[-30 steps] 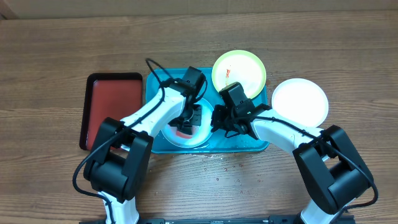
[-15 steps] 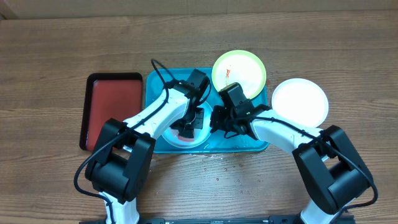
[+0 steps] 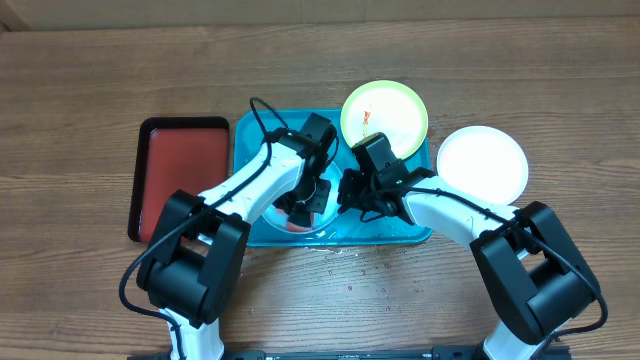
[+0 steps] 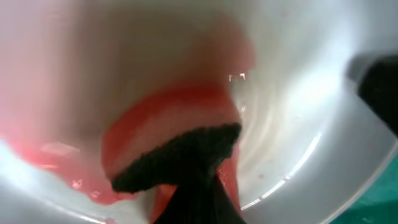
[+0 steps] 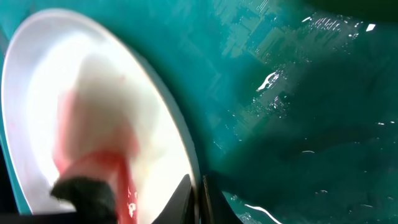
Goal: Clean dirty plates on tray and stack at the side
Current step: 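Scrub the light-blue plate with the sponge while the right gripper holds it, then lift the sponge away and tilt the light-blue plate up with the right gripper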
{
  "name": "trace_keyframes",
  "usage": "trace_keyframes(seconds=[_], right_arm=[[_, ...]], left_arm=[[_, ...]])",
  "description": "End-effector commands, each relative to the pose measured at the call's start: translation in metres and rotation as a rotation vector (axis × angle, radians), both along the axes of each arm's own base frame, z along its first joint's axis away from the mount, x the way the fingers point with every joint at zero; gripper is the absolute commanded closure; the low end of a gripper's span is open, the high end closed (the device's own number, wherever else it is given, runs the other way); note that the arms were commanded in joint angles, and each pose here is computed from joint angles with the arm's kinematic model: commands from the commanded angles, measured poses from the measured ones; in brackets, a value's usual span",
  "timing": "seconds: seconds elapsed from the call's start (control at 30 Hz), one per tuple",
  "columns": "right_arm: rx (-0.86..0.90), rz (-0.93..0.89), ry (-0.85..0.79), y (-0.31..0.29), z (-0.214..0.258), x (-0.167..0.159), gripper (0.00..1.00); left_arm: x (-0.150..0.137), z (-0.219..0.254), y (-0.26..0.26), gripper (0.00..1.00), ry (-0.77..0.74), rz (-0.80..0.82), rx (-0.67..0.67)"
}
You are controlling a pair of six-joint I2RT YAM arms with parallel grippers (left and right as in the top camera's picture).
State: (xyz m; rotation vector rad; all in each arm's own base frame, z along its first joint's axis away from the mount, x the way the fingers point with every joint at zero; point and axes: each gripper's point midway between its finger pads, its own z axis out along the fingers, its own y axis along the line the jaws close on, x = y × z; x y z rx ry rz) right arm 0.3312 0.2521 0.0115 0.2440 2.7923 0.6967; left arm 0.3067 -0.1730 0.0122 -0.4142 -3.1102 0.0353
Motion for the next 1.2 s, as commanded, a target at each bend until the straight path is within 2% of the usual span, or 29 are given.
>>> trace_keyframes(seconds=[0.0,0.07,0.3,0.43,0.53,0.63,0.93,1.07,1.17], right_arm=[[-0.003,-0.020,-0.002,-0.002,-0.002,0.004,0.95],[-0.004,-0.020,-0.001,-0.002,-0.003,0.004,0.95],[-0.006,-0.020,0.002,-0.003,-0.003,0.003,0.95],[-0.006,-0.020,0.002,-0.002,-0.003,0.003,0.95],[-0.007,-0.020,0.005,-0.003,-0.003,0.003,0.95],[-0.008,-0.020,0.005,-0.003,-0.003,0.003,0.95],[-0.007,-0.020,0.005,-0.003,-0.003,0.003,0.96],[0.015,-0.010,0.007,0.001,-0.001,0.002,0.96],[0.031,0.000,0.012,0.004,0.000,0.001,0.96]], left_arm=[[0.024,-0.001,0.045,0.96,-0.120,-0.196,0.280],[0.032,0.001,0.049,0.96,-0.147,-0.275,0.319],[0.062,0.005,0.032,0.96,-0.243,-0.605,0.308],[0.082,0.009,0.021,0.96,-0.331,-0.634,0.298],[0.086,0.011,0.020,0.96,-0.349,-0.629,0.296],[0.080,0.008,0.025,0.96,-0.326,-0.541,0.286],[0.023,0.000,0.051,0.96,-0.144,0.050,0.284],[0.010,0.002,0.054,0.96,-0.091,0.082,0.293],[0.022,0.017,0.053,0.96,-0.135,0.145,0.293]])
